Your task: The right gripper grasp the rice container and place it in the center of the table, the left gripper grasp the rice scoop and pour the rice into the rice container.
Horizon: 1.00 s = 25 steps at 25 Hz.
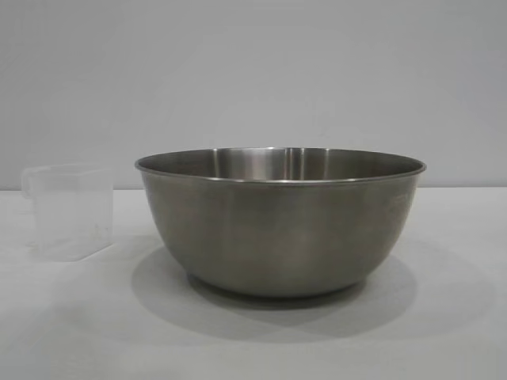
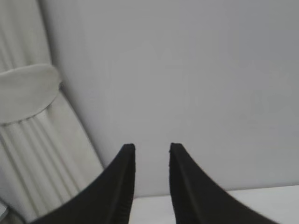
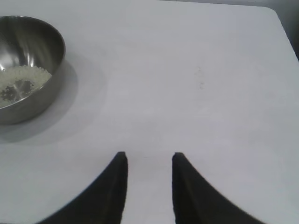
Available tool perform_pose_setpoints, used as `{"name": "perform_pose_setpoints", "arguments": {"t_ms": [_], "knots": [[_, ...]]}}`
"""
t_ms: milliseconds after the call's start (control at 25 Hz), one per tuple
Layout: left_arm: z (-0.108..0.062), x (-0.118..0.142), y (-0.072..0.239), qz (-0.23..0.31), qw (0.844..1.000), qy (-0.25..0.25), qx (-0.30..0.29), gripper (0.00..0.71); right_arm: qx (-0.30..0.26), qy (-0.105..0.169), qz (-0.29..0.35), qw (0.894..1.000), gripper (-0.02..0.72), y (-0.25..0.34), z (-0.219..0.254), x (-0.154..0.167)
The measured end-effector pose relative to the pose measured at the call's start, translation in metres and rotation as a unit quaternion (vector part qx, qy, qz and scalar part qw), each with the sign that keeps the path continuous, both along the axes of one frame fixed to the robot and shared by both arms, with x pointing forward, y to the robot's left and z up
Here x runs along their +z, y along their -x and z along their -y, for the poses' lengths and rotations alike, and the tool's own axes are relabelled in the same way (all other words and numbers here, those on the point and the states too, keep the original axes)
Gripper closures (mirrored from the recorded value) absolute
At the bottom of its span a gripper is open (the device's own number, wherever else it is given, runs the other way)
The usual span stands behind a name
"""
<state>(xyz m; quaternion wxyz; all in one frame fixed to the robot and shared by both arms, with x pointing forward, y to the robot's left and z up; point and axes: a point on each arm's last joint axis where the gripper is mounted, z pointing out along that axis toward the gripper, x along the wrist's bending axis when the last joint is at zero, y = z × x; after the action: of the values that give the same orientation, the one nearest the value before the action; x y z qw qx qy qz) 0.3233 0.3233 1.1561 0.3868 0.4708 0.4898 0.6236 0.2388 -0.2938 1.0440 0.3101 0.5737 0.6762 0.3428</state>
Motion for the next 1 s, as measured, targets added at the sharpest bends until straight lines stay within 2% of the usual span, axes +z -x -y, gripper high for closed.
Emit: {"name": "perform_pose_setpoints", "arguments": {"t_ms": [200,280,440,560,840,1000], "knots": [[0.000,-0.006,0.033,-0.014,0.999,0.029,0.014,0.569,0.000,0.000,0.000,1.000,0.472,0.000,0.000,0.000],[0.005,-0.011,0.048,-0.035,0.999,0.022,-0.008,0.569,0.000,0.000,0.000,1.000,0.472,0.000,0.000,0.000],[0.021,-0.025,0.065,-0.088,0.992,0.006,-0.088,0.569,0.000,0.000,0.000,1.000,0.472,0.000,0.000,0.000],[0.027,-0.037,0.079,-0.128,0.985,0.022,-0.113,0.569,0.000,0.000,0.000,1.000,0.472,0.000,0.000,0.000],[0.029,-0.061,0.113,-0.187,0.975,0.051,-0.106,0.569,0.000,0.000,0.000,1.000,0.472,0.000,0.000,0.000],[0.029,-0.072,0.112,-0.211,0.970,0.067,-0.103,0.569,0.000,0.000,0.000,1.000,0.472,0.000,0.000,0.000]]}}
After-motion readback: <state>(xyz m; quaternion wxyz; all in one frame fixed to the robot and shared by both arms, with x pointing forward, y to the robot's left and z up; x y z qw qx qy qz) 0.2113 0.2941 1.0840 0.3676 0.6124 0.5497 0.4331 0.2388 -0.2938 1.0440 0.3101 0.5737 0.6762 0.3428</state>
